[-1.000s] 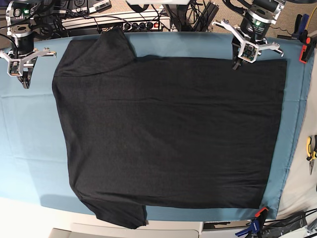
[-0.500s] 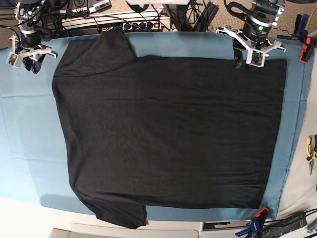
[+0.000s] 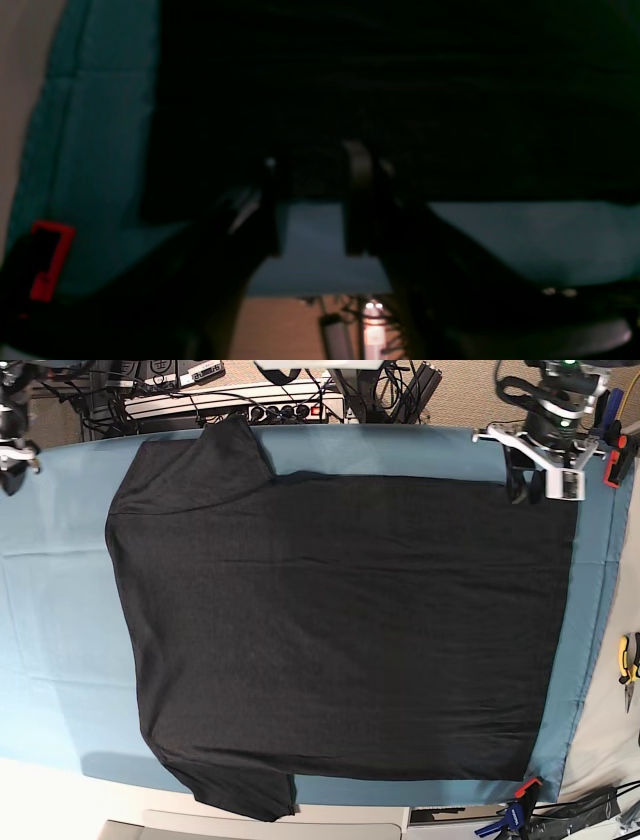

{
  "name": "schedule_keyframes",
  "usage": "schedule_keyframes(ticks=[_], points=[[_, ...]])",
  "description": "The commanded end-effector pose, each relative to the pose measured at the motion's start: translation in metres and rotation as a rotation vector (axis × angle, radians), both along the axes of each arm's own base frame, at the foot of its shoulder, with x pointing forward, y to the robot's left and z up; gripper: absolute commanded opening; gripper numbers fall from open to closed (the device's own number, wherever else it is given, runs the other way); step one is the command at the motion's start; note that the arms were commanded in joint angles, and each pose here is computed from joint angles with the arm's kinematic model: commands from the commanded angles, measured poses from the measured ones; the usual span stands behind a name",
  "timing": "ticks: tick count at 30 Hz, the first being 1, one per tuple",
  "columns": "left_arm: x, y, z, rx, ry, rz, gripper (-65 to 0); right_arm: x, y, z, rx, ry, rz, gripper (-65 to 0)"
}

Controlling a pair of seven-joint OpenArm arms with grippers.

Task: Fold the T-shirt properly
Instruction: 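Move both grippers down to the shirt's shoulder corners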

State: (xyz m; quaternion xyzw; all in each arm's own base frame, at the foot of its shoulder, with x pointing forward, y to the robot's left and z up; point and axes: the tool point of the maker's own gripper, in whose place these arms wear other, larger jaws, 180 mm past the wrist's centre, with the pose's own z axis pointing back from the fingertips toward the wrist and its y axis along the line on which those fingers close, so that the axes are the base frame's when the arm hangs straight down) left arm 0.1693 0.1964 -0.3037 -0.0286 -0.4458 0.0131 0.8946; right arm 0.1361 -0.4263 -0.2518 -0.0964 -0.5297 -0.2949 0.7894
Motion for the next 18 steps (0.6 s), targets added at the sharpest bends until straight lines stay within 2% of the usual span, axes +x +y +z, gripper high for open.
schedule_keyframes(ticks=[1,6,9,13,18], points=[[0.0,0.002,0.009,-0.014,-0.025,-0.003,-46.0,0.003,-0.006,0.018,-0.045,-0.029,0.011,-45.8],[-0.001,0.021,0.021,-0.061,-0.043,0.044,-46.0,0.005,-0.014,0.025,-0.072,-0.03,0.011,-45.8],[-0.003,0.037,0.028,-0.063,-0.051,0.082,-46.0,0.0,-0.03,0.013,-0.047,-0.017,-0.044,-45.9],[-0.005,0.055,0.036,-0.051,-0.067,0.127,-46.0,-0.008,-0.052,-0.018,0.076,-0.009,-0.109,-45.9],[-0.007,0.066,0.041,-0.015,-0.077,0.149,-46.0,0.001,-0.045,-0.048,0.25,-0.003,-0.021,-45.9]])
